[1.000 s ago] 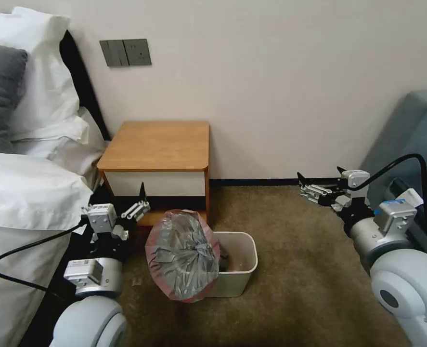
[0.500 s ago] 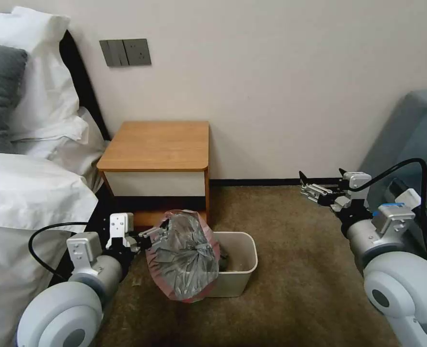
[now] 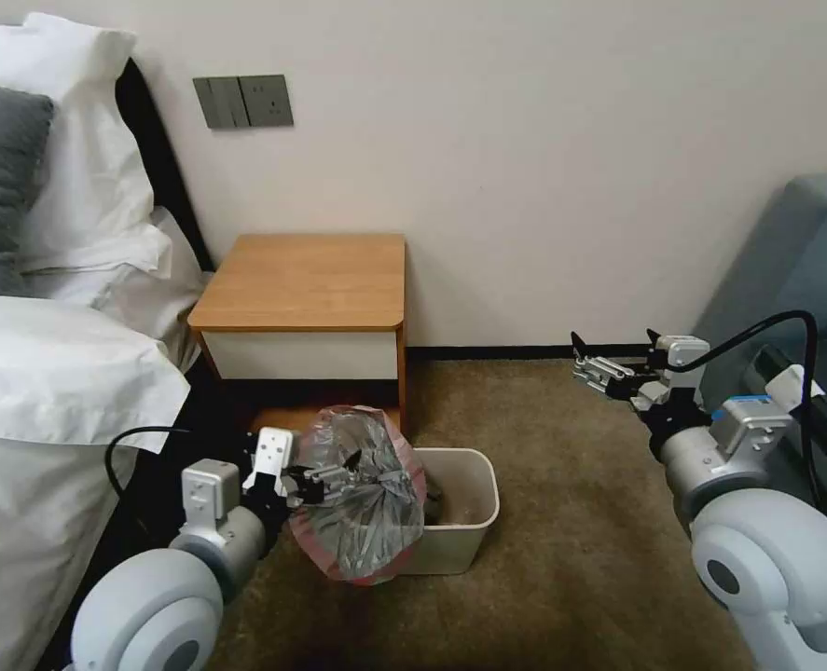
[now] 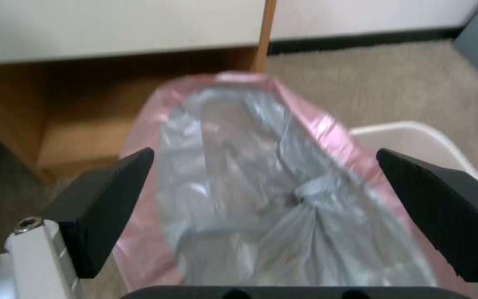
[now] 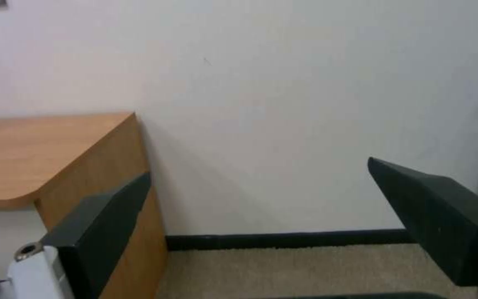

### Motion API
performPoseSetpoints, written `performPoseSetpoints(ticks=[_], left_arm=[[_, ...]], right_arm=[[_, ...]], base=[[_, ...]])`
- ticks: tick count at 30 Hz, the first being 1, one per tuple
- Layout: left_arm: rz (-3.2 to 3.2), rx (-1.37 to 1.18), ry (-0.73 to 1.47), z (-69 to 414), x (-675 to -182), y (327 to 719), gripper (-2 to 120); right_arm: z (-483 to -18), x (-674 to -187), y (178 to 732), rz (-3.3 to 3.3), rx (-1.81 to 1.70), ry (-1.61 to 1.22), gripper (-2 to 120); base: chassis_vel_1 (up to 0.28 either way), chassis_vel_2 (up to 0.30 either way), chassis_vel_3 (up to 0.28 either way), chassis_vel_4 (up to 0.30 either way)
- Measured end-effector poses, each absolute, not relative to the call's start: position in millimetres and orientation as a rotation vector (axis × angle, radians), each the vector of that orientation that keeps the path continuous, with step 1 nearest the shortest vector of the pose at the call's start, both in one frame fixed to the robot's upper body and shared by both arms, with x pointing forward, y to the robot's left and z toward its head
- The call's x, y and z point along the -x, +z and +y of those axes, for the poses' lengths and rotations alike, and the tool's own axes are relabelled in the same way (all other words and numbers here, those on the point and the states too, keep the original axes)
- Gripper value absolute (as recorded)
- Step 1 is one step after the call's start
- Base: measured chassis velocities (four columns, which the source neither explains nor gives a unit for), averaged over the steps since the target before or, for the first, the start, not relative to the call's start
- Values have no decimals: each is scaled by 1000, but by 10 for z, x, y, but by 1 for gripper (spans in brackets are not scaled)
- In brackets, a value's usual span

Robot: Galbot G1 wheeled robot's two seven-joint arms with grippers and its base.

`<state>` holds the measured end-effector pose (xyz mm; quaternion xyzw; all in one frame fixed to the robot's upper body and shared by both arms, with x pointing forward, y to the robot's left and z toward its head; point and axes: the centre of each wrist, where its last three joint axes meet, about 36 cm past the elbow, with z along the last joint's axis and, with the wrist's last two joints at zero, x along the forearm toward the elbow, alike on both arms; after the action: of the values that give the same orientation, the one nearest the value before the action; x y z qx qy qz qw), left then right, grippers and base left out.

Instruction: Pick up the garbage bag from the table and place it over the trash can.

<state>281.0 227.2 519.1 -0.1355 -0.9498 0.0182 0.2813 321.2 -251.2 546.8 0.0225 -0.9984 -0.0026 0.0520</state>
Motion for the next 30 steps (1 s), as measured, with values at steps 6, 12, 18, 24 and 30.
performPoseSetpoints(ticks=[6,12,18,24,30], left_arm=[[-2493,347,27,2214,-2885,4921,100],[-2473,304,33,2177,-2966,4671,100],[-2470,269,53,2166,-3009,4535,99],[-2458,238,78,2129,-3069,4379,99],[-2449,213,94,2087,-3128,4284,99]], right_arm=[[-2511,-3194,5478,-3038,-69,-10,100],[-2491,-3180,5477,-3040,-75,-31,100],[-2487,-3179,5475,-3041,-79,-38,100],[-2480,-3179,5472,-3043,-81,-49,100],[-2469,-3170,5468,-3043,-85,-62,100]], base=[[0,0,0,0],[0,0,0,0],[0,0,0,0],[0,0,0,0],[0,0,0,0]])
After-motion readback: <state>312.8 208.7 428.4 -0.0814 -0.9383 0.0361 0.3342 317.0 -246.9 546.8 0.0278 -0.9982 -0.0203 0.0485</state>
